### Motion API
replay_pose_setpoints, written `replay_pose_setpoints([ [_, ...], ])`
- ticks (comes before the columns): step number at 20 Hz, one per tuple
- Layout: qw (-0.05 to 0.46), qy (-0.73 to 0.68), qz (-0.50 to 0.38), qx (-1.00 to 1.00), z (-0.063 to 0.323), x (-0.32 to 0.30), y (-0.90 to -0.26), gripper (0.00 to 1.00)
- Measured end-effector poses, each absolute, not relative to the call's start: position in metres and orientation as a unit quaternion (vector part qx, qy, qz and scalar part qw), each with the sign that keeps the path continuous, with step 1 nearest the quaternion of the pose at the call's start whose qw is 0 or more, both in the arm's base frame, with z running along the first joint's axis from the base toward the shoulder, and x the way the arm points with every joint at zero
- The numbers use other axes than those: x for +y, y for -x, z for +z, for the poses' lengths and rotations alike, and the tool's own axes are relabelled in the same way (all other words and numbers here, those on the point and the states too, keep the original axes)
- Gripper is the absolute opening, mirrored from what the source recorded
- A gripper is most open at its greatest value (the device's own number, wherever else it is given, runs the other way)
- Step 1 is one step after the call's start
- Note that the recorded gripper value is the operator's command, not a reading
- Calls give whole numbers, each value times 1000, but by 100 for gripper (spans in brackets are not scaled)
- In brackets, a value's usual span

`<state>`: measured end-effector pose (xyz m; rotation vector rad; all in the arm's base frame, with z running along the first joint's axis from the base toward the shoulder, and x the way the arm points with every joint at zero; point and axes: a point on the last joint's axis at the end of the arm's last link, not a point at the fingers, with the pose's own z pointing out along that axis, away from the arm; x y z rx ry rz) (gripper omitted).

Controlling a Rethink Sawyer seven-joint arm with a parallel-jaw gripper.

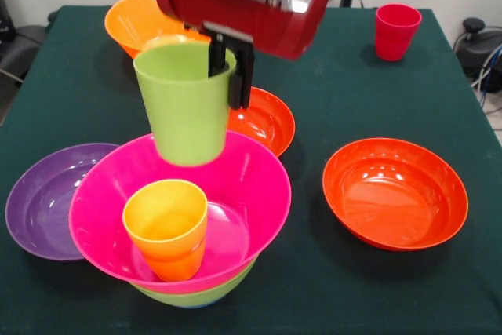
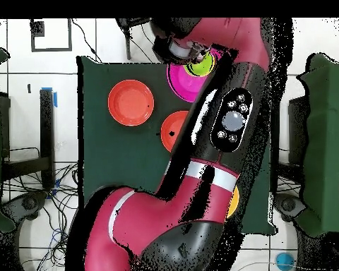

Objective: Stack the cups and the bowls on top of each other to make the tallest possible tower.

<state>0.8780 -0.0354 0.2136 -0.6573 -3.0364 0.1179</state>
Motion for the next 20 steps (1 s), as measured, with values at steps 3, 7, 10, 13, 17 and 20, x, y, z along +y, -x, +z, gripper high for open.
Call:
replay_pose_setpoints([
  [3,8,212,37,-977,235,-36,-879,0],
  [7,0,215,36,-976,253,-38,-878,0],
  [10,2,220,35,-975,256,-41,-874,0],
  [13,12,225,38,-974,252,-45,-868,0],
  [17,30,230,43,-972,238,-49,-857,0],
  [20,44,235,46,-970,228,-50,-848,0],
])
